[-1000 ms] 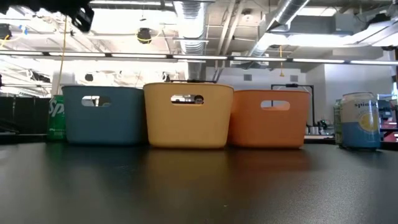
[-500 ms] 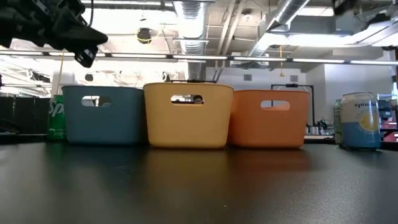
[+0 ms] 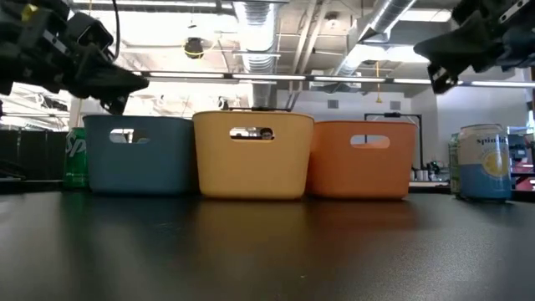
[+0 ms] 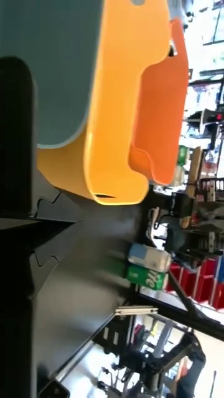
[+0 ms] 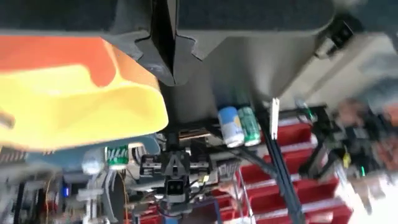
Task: Sort soda cans
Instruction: Put the blue/white soda can into the blue bin
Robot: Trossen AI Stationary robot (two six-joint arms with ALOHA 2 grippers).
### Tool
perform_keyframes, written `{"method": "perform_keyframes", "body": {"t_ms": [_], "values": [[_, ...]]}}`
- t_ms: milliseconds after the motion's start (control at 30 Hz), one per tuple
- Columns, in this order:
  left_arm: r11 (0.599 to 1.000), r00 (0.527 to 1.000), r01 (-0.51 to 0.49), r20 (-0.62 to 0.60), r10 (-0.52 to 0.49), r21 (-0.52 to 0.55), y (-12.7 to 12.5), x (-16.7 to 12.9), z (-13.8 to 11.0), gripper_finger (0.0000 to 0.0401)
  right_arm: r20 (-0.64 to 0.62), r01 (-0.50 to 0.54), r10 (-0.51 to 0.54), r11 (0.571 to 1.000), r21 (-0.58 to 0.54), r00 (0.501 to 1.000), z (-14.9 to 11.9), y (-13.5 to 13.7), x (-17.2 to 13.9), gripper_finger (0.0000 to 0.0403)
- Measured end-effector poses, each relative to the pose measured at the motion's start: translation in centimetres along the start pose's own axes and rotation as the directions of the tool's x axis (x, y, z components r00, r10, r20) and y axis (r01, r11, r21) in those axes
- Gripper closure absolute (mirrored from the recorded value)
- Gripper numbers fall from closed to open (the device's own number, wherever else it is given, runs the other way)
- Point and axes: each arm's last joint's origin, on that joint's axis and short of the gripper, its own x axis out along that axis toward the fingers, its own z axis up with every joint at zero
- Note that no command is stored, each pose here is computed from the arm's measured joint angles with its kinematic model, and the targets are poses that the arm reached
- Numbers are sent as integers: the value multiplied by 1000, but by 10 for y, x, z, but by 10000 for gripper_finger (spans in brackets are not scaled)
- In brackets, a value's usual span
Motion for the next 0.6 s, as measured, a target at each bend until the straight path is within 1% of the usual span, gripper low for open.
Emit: {"method": "perform_keyframes", "body": {"t_ms": [33, 67, 133, 233, 333, 433, 500, 533, 600], "values": [[1000, 1000, -1, -9, 1, -8, 0, 0, -3, 401, 3, -1, 1, 999, 49, 1000, -2, 0, 0, 378], [1000, 1000, -3, -21, 3, -17, 1, 0, -5, 401, 2, 0, 0, 997, 73, 1000, -3, -1, 0, 376], [1000, 999, -5, -32, 4, -30, 1, 0, -8, 401, -1, 1, -1, 997, 80, 1000, -5, -1, 0, 373], [999, 999, -16, -34, 15, -28, 2, 0, -9, 401, 7, -1, 1, 998, 63, 1000, -4, -1, 0, 372], [999, 999, -33, -7, 33, -30, 2, 0, -7, 401, 25, -6, 5, 999, 36, 1000, -2, 0, 0, 372], [997, 999, -36, 10, 37, -68, 2, 0, -5, 401, 38, 13, -14, 999, 39, 999, -1, -1, 0, 371], [993, 997, -65, 26, 67, -98, 3, 0, -4, 401, 45, 27, -29, 999, 44, 999, -1, -1, 0, 370], [990, 995, -80, 42, 86, -120, 3, 0, -3, 401, 61, 24, -26, 999, 35, 998, 1, 0, 0, 369], [986, 992, -80, 89, 94, -149, 3, -1, 2, 401, 104, 0, -1, 1000, 3, 995, 5, 3, 0, 369]]}}
